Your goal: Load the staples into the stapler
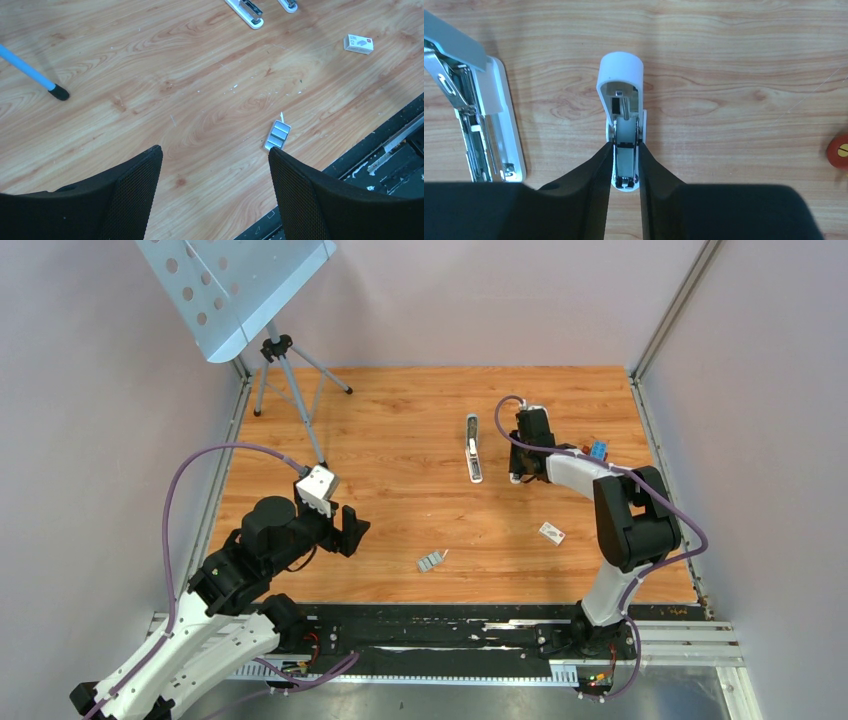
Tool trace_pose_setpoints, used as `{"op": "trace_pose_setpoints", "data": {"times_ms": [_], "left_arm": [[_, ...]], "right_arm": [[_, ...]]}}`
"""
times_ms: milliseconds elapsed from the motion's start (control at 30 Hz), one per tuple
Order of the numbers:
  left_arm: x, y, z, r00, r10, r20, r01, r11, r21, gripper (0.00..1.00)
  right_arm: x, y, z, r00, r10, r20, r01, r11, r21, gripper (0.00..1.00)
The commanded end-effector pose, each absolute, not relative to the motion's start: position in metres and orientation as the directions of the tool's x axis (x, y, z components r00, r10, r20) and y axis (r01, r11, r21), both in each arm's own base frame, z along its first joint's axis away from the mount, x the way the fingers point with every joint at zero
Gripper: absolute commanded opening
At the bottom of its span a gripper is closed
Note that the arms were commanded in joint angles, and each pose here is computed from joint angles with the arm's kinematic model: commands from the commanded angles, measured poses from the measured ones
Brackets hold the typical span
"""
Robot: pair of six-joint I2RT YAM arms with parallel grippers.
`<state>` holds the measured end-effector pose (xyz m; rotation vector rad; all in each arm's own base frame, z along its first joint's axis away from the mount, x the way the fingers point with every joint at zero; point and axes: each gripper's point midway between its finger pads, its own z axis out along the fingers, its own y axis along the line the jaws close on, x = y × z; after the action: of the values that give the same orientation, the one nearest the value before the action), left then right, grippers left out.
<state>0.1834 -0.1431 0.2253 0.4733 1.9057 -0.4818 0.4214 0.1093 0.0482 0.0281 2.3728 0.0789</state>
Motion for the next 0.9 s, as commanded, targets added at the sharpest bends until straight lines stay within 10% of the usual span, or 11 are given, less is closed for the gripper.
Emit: {"op": "trace_pose_setpoints", "data": {"times_ms": [0, 500, 867], "left_arm": [[0.184, -0.141, 0.219, -0.366, 0.117, -0.923, 0.526, 0.844, -0.102, 0.81], [0.215, -0.184, 0.221, -0.401, 0.042, -0.915, 0.537, 0.820, -0.198, 0.77], [0.249, -0.238, 0.211, -0.453, -0.012, -0.891, 0.570, 0.764, -0.300, 0.71]], "right_arm": [[0.418, 0.104, 0.062, -0.734, 0.055, -0.677, 0.006, 0.997, 0.075, 0.29], [0.435, 0.095, 0.087, -0.760, 0.133, -0.636, -0.017, 0.975, 0.223, 0.34], [0.457, 0.105, 0.088, -0.772, 0.064, -0.632, -0.174, 0.935, 0.308, 0.56]]}}
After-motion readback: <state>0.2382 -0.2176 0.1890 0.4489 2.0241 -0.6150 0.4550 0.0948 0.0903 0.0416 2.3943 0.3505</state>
